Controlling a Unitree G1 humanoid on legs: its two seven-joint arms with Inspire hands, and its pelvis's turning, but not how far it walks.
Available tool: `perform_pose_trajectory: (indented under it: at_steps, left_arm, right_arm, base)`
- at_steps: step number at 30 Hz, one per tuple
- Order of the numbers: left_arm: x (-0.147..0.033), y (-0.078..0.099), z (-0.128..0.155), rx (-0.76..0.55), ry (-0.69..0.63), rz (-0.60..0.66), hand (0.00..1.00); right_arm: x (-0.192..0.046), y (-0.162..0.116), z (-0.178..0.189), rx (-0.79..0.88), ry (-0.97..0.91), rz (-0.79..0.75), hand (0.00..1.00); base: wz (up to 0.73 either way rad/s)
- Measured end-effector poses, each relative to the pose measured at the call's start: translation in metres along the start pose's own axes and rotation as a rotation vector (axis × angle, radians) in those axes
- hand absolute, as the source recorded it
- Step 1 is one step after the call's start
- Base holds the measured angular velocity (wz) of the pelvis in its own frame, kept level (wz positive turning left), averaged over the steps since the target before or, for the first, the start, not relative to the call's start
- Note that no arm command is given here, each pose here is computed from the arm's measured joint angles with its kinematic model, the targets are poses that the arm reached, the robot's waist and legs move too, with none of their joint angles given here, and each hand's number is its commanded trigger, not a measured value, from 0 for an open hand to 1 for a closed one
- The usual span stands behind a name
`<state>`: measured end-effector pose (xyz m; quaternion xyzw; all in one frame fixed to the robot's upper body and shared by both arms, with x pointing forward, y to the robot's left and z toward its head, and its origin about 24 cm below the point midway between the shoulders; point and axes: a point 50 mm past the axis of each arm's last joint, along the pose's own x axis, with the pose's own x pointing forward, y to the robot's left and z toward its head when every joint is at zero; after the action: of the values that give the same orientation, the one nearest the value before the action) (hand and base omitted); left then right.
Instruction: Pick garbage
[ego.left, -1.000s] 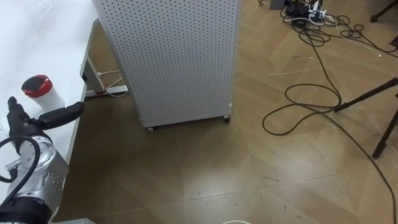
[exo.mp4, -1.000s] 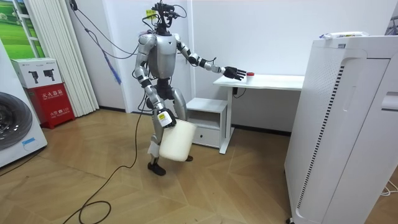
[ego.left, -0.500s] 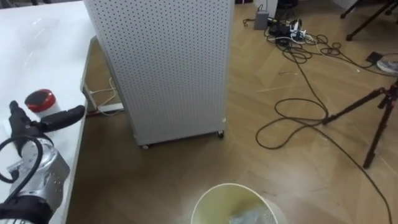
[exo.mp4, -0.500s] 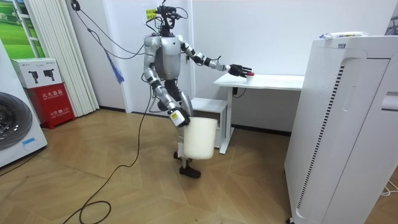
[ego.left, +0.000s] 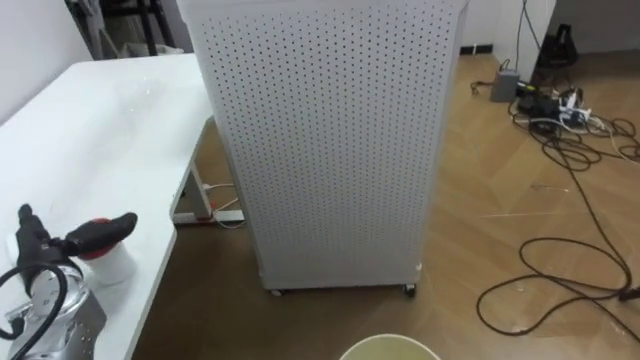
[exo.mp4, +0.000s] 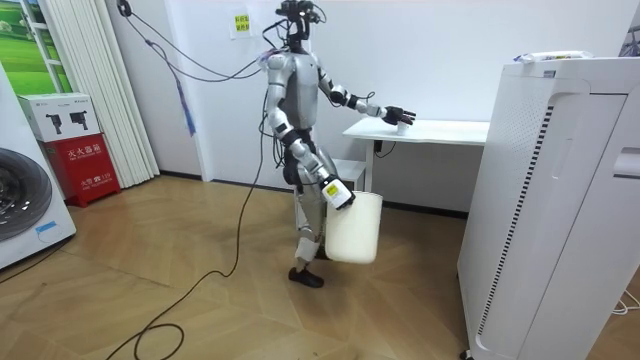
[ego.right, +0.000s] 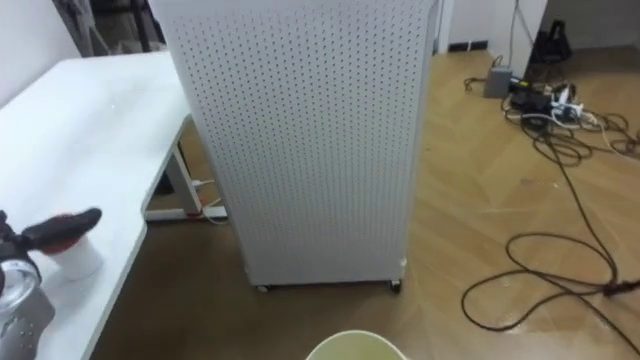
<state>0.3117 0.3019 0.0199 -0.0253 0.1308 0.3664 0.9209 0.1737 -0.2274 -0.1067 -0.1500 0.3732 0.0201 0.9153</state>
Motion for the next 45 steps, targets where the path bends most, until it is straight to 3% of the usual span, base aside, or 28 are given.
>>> perform_pose_trajectory:
  at_steps: [11, 36, 45]
  left_arm:
    - [-0.001, -0.003, 0.003, -0.112, 0.021, 0.008, 1.0]
    - [-0.005, -0.015, -0.002, -0.136, 0.039, -0.107, 1.0]
    - [-0.014, -0.031, -0.005, -0.163, 0.043, -0.18, 1.0]
  right_arm:
    - [-0.002, -0.008, 0.006, -0.001, -0.032, -0.029, 1.0]
    - [-0.001, 0.002, 0.005, 0.028, 0.003, -0.026, 1.0]
    - [0.001, 0.001, 0.008, 0.02, -0.002, -0.032, 1.0]
  base:
    - [0.12]
    - [0.01]
    - [0.06]
